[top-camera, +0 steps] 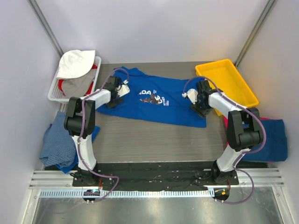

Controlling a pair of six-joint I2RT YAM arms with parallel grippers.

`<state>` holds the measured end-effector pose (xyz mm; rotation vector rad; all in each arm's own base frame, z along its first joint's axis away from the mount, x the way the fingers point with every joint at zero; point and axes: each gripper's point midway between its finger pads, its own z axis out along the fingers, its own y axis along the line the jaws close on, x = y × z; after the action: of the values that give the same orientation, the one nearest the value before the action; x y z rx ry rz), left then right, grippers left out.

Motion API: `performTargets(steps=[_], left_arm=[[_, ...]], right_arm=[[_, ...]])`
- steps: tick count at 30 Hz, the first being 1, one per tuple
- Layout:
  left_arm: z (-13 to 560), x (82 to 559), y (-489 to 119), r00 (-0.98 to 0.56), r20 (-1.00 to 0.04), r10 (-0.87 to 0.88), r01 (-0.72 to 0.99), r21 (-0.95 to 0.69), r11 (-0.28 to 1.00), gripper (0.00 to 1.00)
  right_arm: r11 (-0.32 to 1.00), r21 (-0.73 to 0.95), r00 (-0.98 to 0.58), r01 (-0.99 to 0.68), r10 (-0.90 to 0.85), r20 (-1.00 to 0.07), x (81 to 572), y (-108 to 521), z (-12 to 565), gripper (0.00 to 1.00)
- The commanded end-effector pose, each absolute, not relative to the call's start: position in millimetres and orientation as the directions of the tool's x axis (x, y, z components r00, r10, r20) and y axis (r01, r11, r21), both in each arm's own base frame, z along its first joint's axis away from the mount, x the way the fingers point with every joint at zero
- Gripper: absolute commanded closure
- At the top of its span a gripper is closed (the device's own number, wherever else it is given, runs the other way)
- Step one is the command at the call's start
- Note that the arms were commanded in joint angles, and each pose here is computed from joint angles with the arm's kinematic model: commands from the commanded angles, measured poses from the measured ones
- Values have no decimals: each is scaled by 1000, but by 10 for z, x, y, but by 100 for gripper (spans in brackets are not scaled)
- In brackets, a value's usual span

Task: Fold and stack the t-shirts
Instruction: Fold the flattened tshirt in 1/3 of the way

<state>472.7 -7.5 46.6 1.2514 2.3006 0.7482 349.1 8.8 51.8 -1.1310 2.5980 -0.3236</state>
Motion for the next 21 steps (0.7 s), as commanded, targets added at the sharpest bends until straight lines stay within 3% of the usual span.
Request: performTargets(steps=[1,16,21], left_arm=[[569,4658,-90,-519,-160,840,623,603,499,11],[1217,4604,-274,-479,-272,834,567,629,531,10],[1254,4624,-278,-487,-290,824,550,631,547,10]], right_arm=[[663,-346,-638,-664,-744,-200,3590,171,600,44],[633,-322,-586,-704,-774,-240,3539,629,639,44],[609,-319,-580,-726,-792,-191,3472,607,381,44]])
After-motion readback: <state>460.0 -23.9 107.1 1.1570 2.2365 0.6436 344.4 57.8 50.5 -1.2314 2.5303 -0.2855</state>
